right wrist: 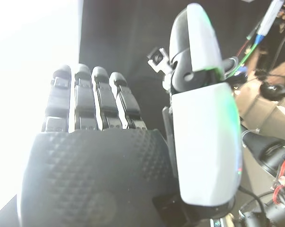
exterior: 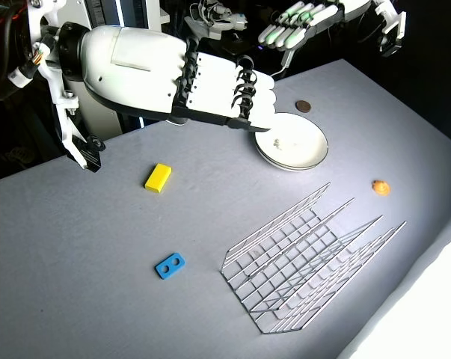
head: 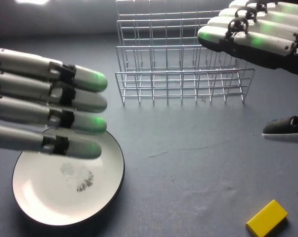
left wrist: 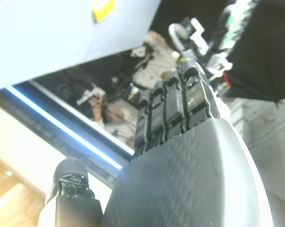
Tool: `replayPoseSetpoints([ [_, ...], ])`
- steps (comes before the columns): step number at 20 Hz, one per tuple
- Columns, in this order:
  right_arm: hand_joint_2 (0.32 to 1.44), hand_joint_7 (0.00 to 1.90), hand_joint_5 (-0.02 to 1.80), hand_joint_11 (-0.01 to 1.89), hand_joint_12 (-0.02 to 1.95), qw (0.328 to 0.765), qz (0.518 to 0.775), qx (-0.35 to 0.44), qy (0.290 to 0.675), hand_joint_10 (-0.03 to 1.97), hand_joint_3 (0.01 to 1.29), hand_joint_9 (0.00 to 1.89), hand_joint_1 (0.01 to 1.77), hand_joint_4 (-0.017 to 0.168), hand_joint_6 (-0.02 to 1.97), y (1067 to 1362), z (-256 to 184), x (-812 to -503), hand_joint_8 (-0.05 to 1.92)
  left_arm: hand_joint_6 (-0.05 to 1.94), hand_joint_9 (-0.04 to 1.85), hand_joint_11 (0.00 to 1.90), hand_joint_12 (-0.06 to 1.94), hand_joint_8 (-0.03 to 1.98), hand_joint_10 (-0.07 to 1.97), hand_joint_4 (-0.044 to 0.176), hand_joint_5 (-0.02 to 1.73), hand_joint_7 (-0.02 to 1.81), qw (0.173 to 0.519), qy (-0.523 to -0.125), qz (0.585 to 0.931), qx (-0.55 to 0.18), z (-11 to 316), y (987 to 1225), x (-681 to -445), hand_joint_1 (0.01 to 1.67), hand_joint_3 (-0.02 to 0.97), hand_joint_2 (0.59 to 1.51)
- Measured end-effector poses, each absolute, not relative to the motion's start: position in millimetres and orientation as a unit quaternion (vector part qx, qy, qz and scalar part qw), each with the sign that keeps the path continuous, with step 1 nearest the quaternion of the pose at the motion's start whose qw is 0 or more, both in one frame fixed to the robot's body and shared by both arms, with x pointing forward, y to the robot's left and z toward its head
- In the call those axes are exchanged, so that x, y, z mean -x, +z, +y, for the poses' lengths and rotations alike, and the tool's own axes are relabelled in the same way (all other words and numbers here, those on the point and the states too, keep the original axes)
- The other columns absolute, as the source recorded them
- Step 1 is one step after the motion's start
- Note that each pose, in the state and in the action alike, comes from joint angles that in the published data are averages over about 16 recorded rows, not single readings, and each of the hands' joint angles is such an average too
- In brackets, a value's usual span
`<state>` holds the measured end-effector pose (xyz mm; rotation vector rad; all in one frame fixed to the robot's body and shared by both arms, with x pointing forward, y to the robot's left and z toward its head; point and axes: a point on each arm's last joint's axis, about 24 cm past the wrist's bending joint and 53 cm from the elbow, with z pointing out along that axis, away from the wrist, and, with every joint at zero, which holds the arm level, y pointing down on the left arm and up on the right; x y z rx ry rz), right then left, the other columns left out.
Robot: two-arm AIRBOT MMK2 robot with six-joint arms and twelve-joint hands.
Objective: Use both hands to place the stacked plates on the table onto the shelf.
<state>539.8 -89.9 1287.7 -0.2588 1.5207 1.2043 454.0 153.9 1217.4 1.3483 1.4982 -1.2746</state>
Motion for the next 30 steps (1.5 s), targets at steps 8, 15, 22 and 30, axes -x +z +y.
replayPoseSetpoints([
  [8, 1.04, 0.02, 0.02, 0.01, 0.00, 0.547, 0.653, 0.129, 0.508, 0.00, 0.01, 0.02, 1.07, -0.005, 0.00, 1280.3, -83.8, -533.3, 0.02, 0.01, 0.09, 0.01, 0.18, -0.01, 0.02, 0.003, 0.14, 0.13, 0.340, -0.467, 0.608, -0.545, 159.7, 1192.1, -454.6, 0.02, 0.004, 1.124],
  [15, 1.05, 0.02, 0.02, 0.02, 0.00, 0.536, 0.661, 0.147, 0.504, 0.00, 0.01, 0.02, 1.09, -0.005, 0.00, 1272.8, -78.7, -527.7, 0.02, 0.01, 0.10, 0.01, 0.19, -0.01, 0.02, 0.003, 0.14, 0.13, 0.326, -0.432, 0.652, -0.531, 164.1, 1163.6, -470.2, 0.01, 0.005, 1.137],
  [22, 1.05, 0.02, 0.02, 0.02, 0.00, 0.533, 0.665, 0.158, 0.498, 0.00, 0.01, 0.02, 1.10, -0.004, 0.00, 1268.2, -76.5, -525.7, 0.02, 0.01, 0.09, 0.01, 0.16, -0.02, 0.02, 0.002, 0.13, 0.12, 0.315, -0.398, 0.694, -0.511, 175.6, 1132.9, -487.8, 0.02, 0.004, 1.140],
  [30, 1.05, 0.02, 0.02, 0.02, 0.00, 0.529, 0.670, 0.164, 0.494, 0.00, 0.01, 0.02, 1.08, -0.003, 0.00, 1263.2, -74.5, -524.8, 0.02, 0.01, 0.06, 0.01, 0.09, -0.01, 0.02, 0.002, 0.12, 0.11, 0.285, -0.367, 0.710, -0.529, 194.5, 1095.6, -489.0, 0.02, 0.005, 1.139],
])
